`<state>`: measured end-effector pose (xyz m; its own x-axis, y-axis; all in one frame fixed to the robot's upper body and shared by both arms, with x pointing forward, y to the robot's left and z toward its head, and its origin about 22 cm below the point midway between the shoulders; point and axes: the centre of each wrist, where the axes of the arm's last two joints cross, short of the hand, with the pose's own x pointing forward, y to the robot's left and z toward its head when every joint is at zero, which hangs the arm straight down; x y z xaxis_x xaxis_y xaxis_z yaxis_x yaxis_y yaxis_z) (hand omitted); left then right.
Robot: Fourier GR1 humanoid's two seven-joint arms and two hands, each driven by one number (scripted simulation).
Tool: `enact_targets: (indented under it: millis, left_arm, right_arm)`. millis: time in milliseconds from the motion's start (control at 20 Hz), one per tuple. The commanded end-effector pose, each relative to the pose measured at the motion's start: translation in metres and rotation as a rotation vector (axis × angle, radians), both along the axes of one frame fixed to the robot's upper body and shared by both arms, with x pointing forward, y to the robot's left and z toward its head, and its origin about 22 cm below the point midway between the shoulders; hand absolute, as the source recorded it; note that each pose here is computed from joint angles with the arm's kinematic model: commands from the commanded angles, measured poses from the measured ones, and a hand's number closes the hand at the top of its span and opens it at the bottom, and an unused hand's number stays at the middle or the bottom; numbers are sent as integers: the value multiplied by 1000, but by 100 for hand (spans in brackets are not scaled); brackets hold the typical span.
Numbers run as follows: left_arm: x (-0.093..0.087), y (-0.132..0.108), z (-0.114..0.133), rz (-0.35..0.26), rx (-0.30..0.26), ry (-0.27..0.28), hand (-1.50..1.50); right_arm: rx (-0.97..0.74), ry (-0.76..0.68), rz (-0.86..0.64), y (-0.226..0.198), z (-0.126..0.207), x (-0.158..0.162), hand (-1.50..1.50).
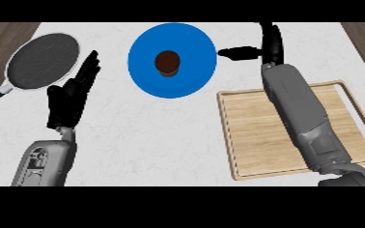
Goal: Pick the cupcake from the tray and place it in the plate
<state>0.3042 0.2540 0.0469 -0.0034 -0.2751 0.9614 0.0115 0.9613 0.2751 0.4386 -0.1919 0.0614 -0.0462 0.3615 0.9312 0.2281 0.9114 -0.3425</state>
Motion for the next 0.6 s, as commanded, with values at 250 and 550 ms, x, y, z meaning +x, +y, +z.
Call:
enact_targets:
  millis: [250, 550]
  left_arm:
    - [0, 1, -5, 0, -13, 22, 0]
    - [-13, 4, -30, 6, -14, 5, 0]
  right_arm:
    - [25, -2, 29, -63, -21, -18, -150]
    - [1, 26, 10, -90, -18, -17, -150]
